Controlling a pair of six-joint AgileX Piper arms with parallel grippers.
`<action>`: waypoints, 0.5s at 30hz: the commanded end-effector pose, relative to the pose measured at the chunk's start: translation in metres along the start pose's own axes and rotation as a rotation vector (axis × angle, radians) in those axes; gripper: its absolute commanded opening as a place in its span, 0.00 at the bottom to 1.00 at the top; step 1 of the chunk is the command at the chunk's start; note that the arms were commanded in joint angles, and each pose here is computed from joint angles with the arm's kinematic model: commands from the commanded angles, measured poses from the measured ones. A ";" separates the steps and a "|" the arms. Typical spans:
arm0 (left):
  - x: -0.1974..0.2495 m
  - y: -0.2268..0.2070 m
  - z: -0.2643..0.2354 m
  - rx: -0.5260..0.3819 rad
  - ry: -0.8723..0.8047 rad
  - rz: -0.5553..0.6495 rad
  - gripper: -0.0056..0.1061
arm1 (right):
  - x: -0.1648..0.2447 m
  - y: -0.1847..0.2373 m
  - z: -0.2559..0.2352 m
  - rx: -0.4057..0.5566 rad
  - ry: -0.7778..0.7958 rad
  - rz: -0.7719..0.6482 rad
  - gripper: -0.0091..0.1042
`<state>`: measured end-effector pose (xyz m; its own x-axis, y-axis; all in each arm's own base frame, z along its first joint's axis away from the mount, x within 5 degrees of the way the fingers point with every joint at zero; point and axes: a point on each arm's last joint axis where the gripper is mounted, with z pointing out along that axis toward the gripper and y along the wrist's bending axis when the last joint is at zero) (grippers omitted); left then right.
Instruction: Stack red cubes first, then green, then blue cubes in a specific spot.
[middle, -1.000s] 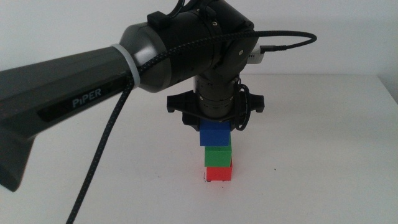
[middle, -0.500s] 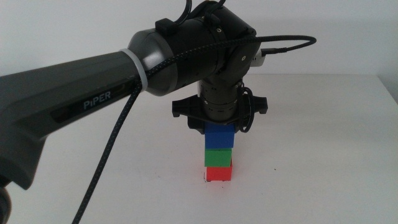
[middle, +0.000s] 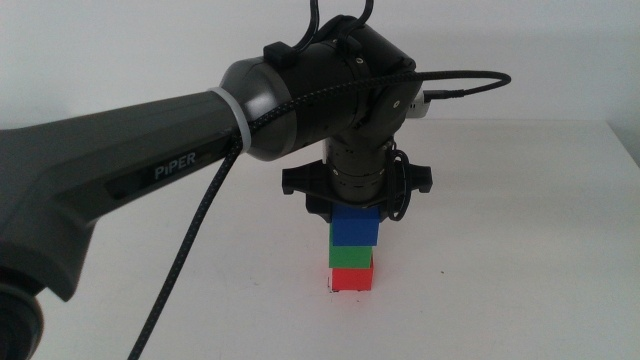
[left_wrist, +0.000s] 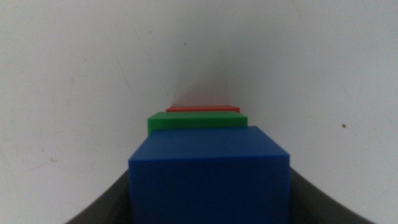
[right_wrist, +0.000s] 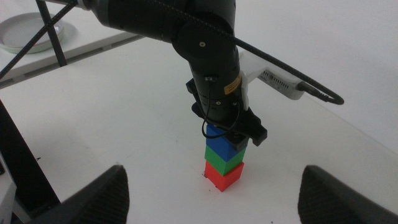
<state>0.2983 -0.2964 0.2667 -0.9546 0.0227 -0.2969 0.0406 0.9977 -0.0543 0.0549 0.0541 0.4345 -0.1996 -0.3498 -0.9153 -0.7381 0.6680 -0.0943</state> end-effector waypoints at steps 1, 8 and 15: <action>-0.001 0.001 -0.002 0.006 -0.012 0.001 0.03 | 0.000 -0.001 0.002 0.012 -0.002 -0.010 0.81; -0.002 0.001 -0.002 -0.001 -0.022 0.030 0.56 | 0.000 -0.001 0.002 0.012 -0.002 -0.010 0.81; -0.004 0.004 -0.002 -0.027 -0.040 0.047 0.84 | 0.000 -0.001 0.002 0.012 -0.002 -0.010 0.81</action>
<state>0.3009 -0.2944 0.2674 -0.9434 0.0627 -0.3256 0.0727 0.9972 -0.0186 0.0549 0.0541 0.4345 -0.1996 -0.3498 -0.9153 -0.7381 0.6680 -0.0943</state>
